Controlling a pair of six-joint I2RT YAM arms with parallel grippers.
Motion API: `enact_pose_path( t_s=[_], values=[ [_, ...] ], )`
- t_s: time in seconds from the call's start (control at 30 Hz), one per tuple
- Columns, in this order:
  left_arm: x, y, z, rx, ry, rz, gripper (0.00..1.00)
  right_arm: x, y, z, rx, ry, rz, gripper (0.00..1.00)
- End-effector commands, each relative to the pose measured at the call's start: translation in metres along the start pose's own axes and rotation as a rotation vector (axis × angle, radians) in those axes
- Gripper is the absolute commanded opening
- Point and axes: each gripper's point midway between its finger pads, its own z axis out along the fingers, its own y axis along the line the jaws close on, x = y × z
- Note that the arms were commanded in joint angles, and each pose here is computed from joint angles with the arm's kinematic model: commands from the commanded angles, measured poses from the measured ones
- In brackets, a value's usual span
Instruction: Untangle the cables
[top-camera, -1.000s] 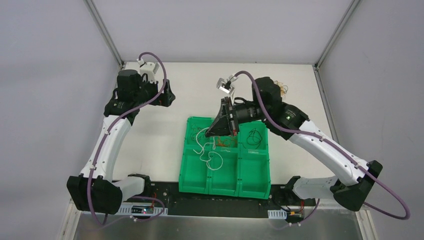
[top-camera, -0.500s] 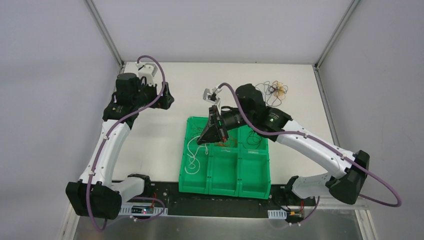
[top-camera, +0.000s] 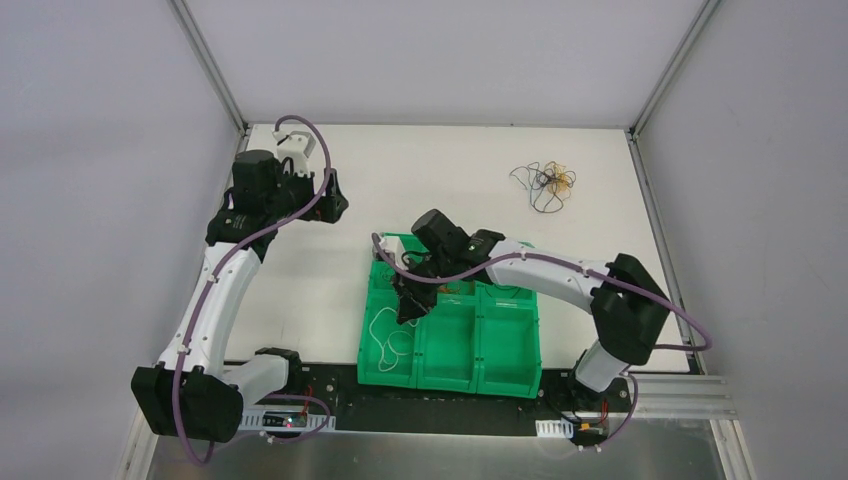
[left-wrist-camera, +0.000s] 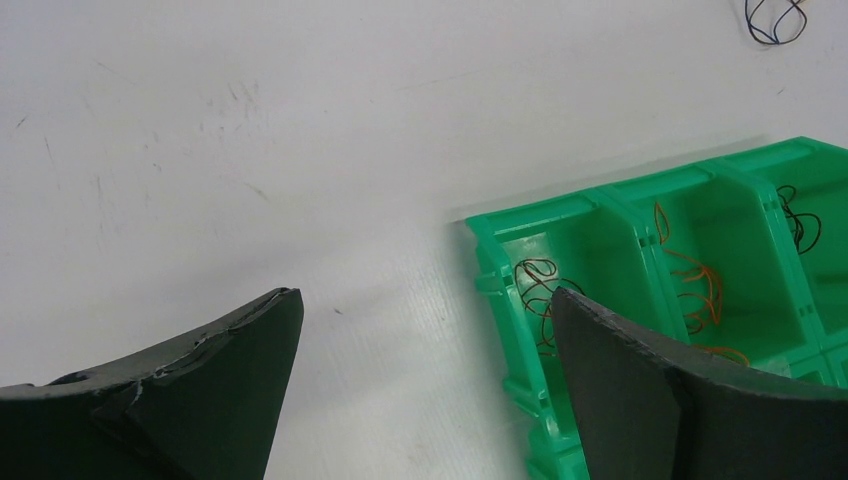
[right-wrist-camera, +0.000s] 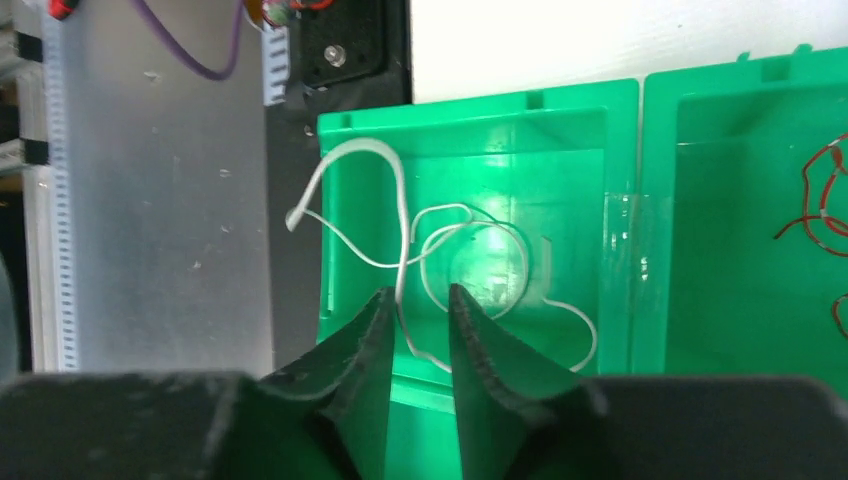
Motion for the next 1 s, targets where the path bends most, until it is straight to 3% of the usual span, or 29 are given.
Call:
enact_pose_path(
  t_s=[0.0, 0.03, 0.17, 0.3, 0.43, 0.5, 0.57, 0.63, 0.83, 0.97],
  values=[
    [-0.005, -0.001, -0.005, 0.001, -0.027, 0.016, 0.99, -0.018, 0.000, -0.012, 0.032, 0.013, -0.113, 0.38],
    [-0.005, -0.001, -0.005, 0.000, -0.024, 0.015, 0.99, -0.023, 0.002, -0.019, 0.043, -0.002, -0.115, 0.47],
    [-0.006, 0.000, -0.003, 0.009, -0.012, 0.053, 0.99, -0.054, 0.013, -0.062, 0.061, -0.118, -0.053, 0.68],
    [-0.003, -0.006, 0.005, 0.065, 0.018, 0.079, 0.99, -0.080, -0.001, -0.120, 0.142, -0.251, 0.040, 0.77],
    [-0.007, -0.026, 0.016, 0.207, 0.055, 0.081, 0.99, -0.070, -0.070, -0.192, 0.353, -0.366, 0.253, 0.78],
    [-0.002, -0.037, 0.015, 0.282, 0.099, 0.079, 0.99, -0.060, -0.079, -0.213, 0.351, -0.366, 0.321, 0.76],
    [0.004, -0.043, 0.008, 0.342, 0.114, 0.055, 0.98, -0.059, -0.070, -0.214, 0.321, -0.346, 0.299, 0.72],
    [0.019, -0.065, -0.016, 0.514, 0.159, 0.046, 0.91, -0.061, -0.060, -0.207, 0.306, -0.350, 0.261, 0.70],
    [0.102, -0.100, -0.105, 0.804, 0.389, 0.179, 0.74, -0.051, -0.068, -0.196, 0.316, -0.327, 0.309, 0.70],
    [0.148, -0.097, -0.105, 0.840, 0.400, 0.252, 0.64, -0.041, -0.073, -0.201, 0.343, -0.315, 0.312, 0.70]
  ],
)
